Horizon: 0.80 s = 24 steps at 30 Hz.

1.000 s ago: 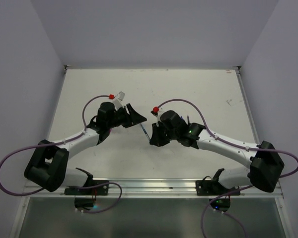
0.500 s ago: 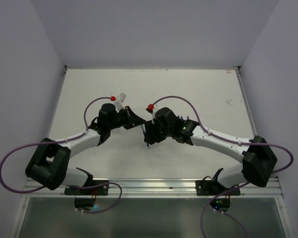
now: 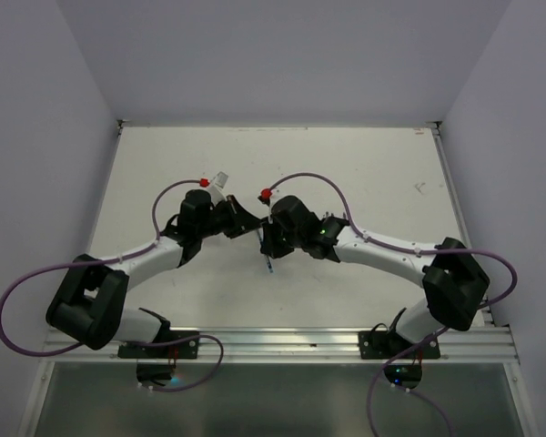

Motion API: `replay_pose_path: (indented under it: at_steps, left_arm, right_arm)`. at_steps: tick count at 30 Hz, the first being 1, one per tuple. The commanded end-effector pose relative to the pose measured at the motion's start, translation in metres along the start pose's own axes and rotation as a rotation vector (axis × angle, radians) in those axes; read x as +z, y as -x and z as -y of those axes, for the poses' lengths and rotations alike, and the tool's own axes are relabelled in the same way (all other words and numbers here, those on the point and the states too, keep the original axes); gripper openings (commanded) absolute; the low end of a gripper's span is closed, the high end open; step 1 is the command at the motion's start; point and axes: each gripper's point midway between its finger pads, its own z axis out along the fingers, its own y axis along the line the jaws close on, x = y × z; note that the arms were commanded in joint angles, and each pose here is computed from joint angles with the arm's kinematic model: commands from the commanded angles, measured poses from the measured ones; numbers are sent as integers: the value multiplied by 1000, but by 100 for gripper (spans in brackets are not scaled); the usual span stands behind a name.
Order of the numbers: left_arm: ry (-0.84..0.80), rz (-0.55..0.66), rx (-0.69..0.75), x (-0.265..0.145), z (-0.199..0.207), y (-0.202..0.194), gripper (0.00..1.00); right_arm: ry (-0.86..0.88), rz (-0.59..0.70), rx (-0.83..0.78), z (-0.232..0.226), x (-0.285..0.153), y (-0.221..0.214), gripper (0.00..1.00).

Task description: Open the pen caps

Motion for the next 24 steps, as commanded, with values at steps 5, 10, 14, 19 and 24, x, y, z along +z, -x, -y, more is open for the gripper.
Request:
replay_pose_path:
  at_steps: [5, 10, 14, 19, 24]
  left_arm:
    - [-64, 214, -99, -12, 29, 98, 0]
    - [-62, 222, -26, -16, 28, 125, 0]
    - [96, 247, 57, -27, 3, 127, 0]
    - [510, 284, 136, -70, -77, 111, 0]
    - [906, 377, 157, -137, -142, 107, 0]
  right_arm:
    - [5, -90, -20, -12, -5, -68, 0]
    - [-11, -108, -12, -8, -11, -85, 0]
    - [-88, -47, -27, 7, -26, -61, 0]
    - [-170, 44, 73, 63, -49, -12, 0]
    - [-309, 82, 147, 132, -81, 16, 0]
